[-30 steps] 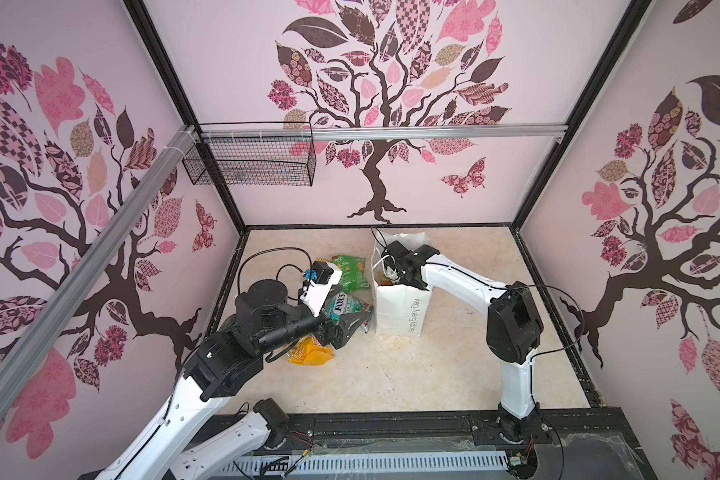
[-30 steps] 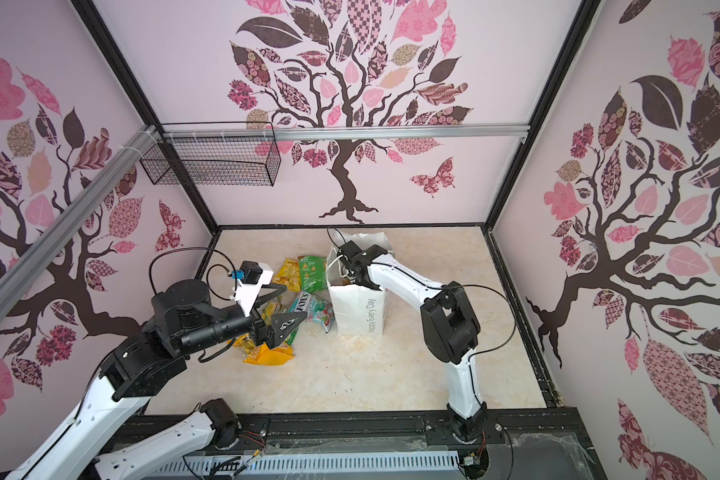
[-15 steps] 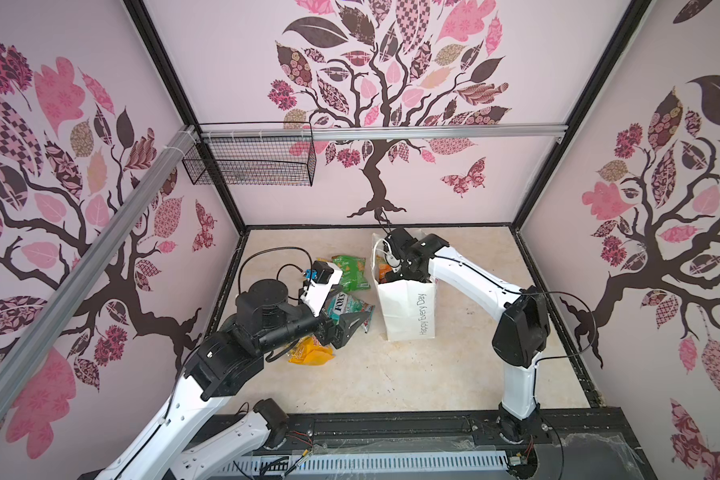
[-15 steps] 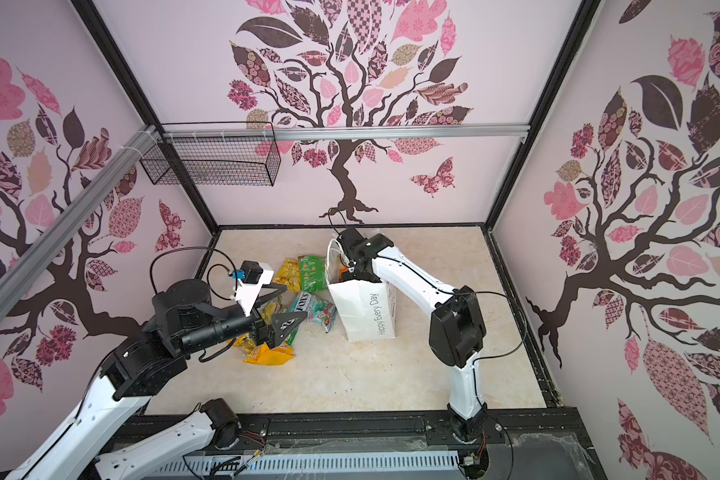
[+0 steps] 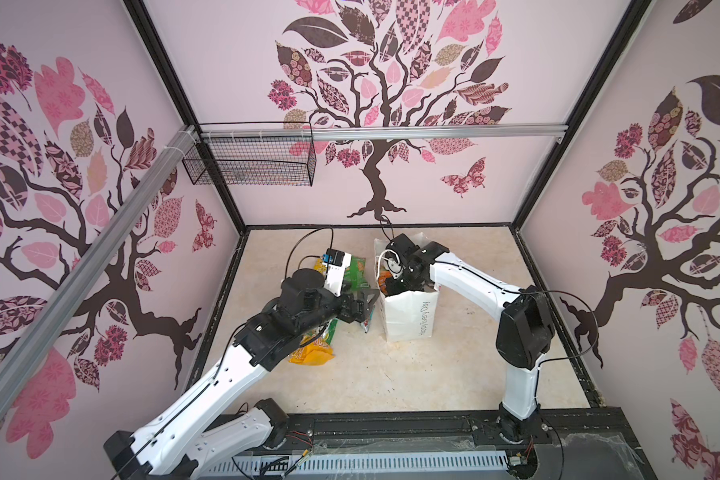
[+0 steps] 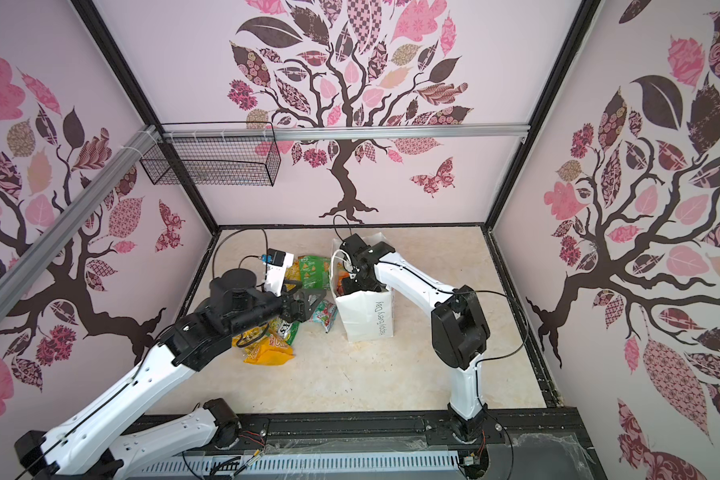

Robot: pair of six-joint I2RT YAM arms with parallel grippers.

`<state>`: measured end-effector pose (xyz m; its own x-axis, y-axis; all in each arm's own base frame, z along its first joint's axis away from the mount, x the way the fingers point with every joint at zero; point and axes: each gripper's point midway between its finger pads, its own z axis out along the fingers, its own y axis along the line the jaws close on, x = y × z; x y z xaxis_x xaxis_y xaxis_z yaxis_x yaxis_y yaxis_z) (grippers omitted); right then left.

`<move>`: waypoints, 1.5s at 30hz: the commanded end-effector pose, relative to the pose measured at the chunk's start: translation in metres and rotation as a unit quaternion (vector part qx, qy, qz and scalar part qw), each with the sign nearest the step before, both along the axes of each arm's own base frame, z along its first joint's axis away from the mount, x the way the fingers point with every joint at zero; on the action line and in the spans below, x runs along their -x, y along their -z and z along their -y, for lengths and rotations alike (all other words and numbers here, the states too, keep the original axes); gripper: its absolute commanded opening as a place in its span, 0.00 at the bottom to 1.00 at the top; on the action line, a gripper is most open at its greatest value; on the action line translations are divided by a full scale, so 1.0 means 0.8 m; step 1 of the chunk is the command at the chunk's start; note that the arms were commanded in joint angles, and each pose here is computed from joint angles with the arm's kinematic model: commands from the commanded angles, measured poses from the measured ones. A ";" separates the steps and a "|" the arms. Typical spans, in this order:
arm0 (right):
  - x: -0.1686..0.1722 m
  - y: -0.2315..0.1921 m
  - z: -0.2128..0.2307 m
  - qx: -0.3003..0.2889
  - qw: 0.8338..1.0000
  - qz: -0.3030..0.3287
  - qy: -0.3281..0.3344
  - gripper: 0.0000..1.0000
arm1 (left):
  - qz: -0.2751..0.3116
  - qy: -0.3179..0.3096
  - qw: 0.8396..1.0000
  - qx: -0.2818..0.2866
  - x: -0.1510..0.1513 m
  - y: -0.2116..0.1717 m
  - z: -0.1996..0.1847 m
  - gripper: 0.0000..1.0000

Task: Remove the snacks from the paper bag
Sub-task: 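Lift the orange packet up out of the bag while the left gripper approaches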

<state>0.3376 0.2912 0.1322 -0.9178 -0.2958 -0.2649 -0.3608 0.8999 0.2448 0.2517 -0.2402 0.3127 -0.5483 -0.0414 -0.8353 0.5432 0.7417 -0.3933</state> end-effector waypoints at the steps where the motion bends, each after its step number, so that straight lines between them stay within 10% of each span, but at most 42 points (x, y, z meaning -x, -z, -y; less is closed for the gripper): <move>1: -0.004 -0.064 -0.011 -0.063 0.997 0.048 0.009 0.10 | -0.025 0.003 0.998 0.057 -0.018 -0.001 0.030 0.83; 11: -0.011 -0.101 -0.012 -0.100 0.993 0.060 0.030 0.10 | -0.098 0.012 0.995 0.015 -0.027 0.069 0.049 0.69; 45: -0.034 -0.221 0.017 -0.155 0.975 0.147 0.056 0.10 | -0.077 -0.043 0.996 -0.006 -0.026 0.074 0.011 0.78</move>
<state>0.3698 0.2812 0.2545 -0.8653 -0.1071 -0.4897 -0.3243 0.8645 0.3841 0.2696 -0.2525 0.2662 -0.6568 -0.0874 -0.7490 0.4334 0.7690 -0.4698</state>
